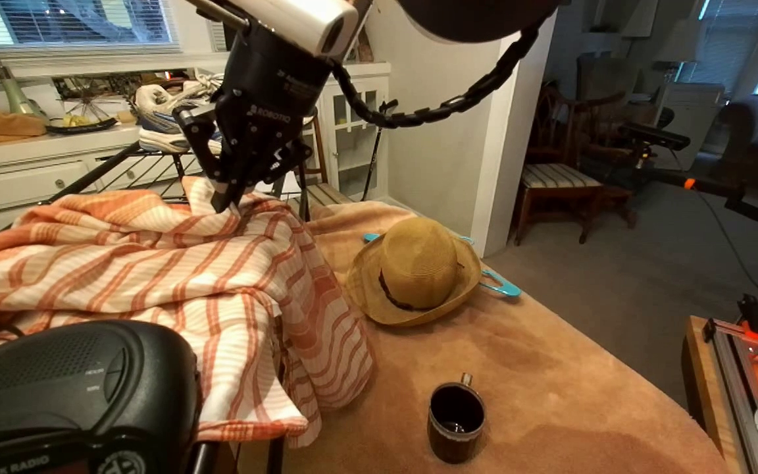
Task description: Remove the hat, brown mug and tea towel from the shoe rack and put them on the table
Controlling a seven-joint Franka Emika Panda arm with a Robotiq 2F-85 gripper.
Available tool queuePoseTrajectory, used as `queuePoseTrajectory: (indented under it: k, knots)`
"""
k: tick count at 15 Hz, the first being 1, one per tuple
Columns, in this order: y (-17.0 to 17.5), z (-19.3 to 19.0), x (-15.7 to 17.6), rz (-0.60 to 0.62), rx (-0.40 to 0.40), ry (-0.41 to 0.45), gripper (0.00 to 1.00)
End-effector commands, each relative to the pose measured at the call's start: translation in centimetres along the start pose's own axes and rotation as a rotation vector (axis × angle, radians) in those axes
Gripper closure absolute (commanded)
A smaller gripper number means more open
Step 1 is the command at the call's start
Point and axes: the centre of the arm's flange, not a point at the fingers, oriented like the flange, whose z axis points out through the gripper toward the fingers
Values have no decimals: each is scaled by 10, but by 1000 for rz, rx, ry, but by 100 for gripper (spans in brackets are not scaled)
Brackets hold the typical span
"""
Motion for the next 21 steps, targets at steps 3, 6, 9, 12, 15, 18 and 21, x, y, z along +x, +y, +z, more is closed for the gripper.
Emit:
queuePoseTrajectory:
  k: [3,6,9,12,15,18,21]
  knots:
    - [-8,-20,1,35,-9,43,99]
    - [-16,-29,2,72,-42,47,99]
    - [-22,-38,3,96,-66,54,99]
    - [-24,-42,5,99,-74,62,99]
    - [-26,-44,8,109,-83,77,99]
    - [-33,-68,9,212,-174,137,99]
    - [-45,-92,9,278,-224,172,99]
